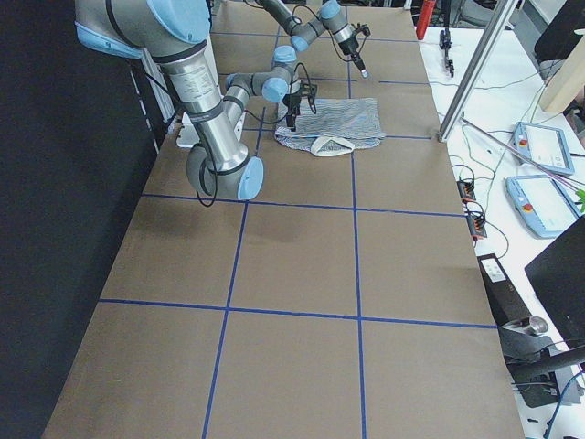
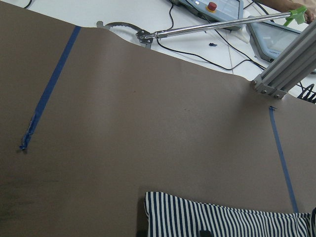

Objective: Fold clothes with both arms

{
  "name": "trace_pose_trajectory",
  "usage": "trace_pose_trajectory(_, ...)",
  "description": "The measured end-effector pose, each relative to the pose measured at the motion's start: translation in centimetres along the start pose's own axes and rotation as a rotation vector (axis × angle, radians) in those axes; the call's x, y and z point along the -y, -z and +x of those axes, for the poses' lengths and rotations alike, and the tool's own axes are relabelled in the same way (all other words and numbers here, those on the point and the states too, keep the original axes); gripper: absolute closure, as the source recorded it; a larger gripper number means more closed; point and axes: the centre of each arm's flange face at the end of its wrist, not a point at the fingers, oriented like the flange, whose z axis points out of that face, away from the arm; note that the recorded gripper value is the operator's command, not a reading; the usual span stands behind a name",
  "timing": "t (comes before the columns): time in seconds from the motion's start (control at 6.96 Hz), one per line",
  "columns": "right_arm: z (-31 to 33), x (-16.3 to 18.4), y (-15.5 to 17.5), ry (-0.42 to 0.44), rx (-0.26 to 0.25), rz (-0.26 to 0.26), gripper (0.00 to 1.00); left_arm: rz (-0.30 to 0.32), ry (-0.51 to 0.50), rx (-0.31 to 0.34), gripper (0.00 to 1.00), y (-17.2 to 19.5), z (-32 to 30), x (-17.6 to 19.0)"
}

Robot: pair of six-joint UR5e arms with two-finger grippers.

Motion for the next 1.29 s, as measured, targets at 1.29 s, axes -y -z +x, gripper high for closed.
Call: trace_pose_trajectory(1.29,3.5,-4.0,-5.2,0.116,-0.129,-0.034,0.00,0.002,0.013,-0.022,0.54,0.9,1.0,0.0)
